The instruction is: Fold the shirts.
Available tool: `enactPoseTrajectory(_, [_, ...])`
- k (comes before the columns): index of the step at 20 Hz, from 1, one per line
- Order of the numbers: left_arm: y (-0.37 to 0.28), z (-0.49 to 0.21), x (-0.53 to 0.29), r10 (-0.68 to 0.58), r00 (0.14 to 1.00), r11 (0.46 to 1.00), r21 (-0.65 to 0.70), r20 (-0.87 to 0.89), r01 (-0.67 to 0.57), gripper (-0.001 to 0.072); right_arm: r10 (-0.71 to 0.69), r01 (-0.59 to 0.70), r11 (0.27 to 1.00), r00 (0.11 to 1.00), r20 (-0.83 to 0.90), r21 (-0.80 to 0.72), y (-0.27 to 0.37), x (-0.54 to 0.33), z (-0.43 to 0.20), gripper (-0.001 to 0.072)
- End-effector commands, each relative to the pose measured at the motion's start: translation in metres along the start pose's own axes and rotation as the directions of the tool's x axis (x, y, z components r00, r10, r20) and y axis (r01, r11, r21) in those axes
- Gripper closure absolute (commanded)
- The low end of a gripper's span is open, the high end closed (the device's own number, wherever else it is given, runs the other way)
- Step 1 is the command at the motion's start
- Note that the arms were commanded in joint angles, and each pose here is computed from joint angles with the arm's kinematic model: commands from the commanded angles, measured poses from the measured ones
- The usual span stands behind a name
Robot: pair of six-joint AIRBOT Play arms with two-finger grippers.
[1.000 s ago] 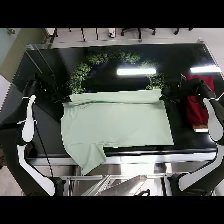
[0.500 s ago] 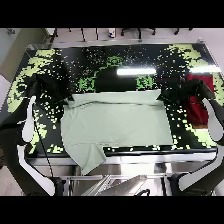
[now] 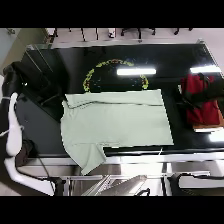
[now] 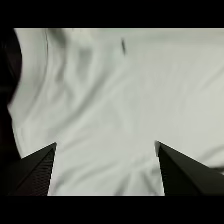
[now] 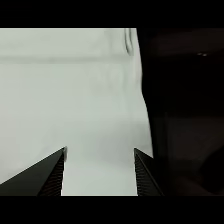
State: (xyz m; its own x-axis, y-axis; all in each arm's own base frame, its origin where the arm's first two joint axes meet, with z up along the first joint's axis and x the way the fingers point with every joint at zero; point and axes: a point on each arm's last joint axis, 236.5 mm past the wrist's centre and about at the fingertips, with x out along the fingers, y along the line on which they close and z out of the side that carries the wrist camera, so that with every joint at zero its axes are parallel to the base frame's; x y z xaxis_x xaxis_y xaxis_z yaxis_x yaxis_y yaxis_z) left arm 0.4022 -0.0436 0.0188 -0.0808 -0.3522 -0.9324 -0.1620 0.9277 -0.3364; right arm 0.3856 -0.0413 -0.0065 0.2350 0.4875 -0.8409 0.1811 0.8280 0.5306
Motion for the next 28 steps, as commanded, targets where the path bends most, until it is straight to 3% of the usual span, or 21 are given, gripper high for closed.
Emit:
enactPoseTrajectory(1, [0.02, -0.097, 0.026, 0.041, 0.997, 0.998, -0.041, -0.067, -0.044, 0.002, -0.029, 0.025, 0.997, 0.998, 0.051, 0.076, -0.039, -0.011, -0.037, 0.0229])
enactPoseTrajectory(3, [0.036, -0.165, 0.061, 0.027, 0.993, 0.994, -0.098, -0.116, -0.039, 0.002, -0.033, 0.022, 0.988, 0.997, 0.066, 0.153, -0.06, -0.012, -0.044, 0.0229])
enactPoseTrajectory(6, [0.038, -0.227, 0.108, -0.101, 0.992, 0.97, -0.228, -0.072, 0.082, 0.002, -0.031, 0.019, 0.983, 0.997, 0.067, 0.18, -0.068, -0.013, -0.048, 0.0229])
enactPoseTrajectory(10, [0.028, -0.25, 0.155, -0.233, 0.972, 0.918, -0.323, 0.025, 0.229, 0.002, -0.007, -0.005, 0.985, 0.997, 0.072, 0.172, -0.059, -0.01, -0.045, 0.0229])
enactPoseTrajectory(17, [0.037, -0.229, 0.167, -0.213, 0.972, 0.903, -0.36, 0.096, 0.233, 0.0021, 0.002, -0.013, 0.987, 0.998, 0.069, 0.162, -0.055, -0.009, -0.045, 0.0229])
enactPoseTrajectory(18, [0.031, -0.223, 0.167, -0.242, 0.965, 0.897, -0.356, 0.1, 0.262, 0.007, 0.003, -0.014, 0.987, 0.998, 0.067, 0.162, -0.055, -0.009, -0.046, 0.0229])
enactPoseTrajectory(20, [0.018, -0.213, 0.165, -0.307, 0.947, 0.886, -0.333, 0.098, 0.322, 0.0552, 0.008, -0.016, 0.986, 0.999, 0.05, 0.163, -0.054, -0.009, -0.05, 0.0228])
enactPoseTrajectory(21, [0.014, -0.212, 0.163, -0.322, 0.944, 0.894, -0.306, 0.072, 0.328, 0.0688, 0.005, -0.01, 0.987, 0.999, 0.031, 0.162, -0.055, -0.008, -0.055, 0.0227])
enactPoseTrajectory(23, [0.008, -0.212, 0.155, -0.341, 0.94, 0.907, -0.255, 0.016, 0.334, 0.0688, -0.017, 0.022, 0.987, 0.999, -0.032, 0.158, -0.062, -0.006, -0.07, 0.0221])
enactPoseTrajectory(25, [0.006, -0.205, 0.143, -0.335, 0.942, 0.92, -0.215, 0.004, 0.328, 0.0688, -0.045, 0.065, 0.982, 0.992, -0.118, 0.176, -0.07, -0.004, -0.093, 0.0119])
enactPoseTrajectory(28, [0.0, -0.191, 0.119, -0.326, 0.944, 0.933, -0.141, 0.057, 0.331, 0.0688, 0.012, 0.039, 0.977, 0.972, -0.236, 0.21, -0.063, 0.006, -0.129, 0.0109])
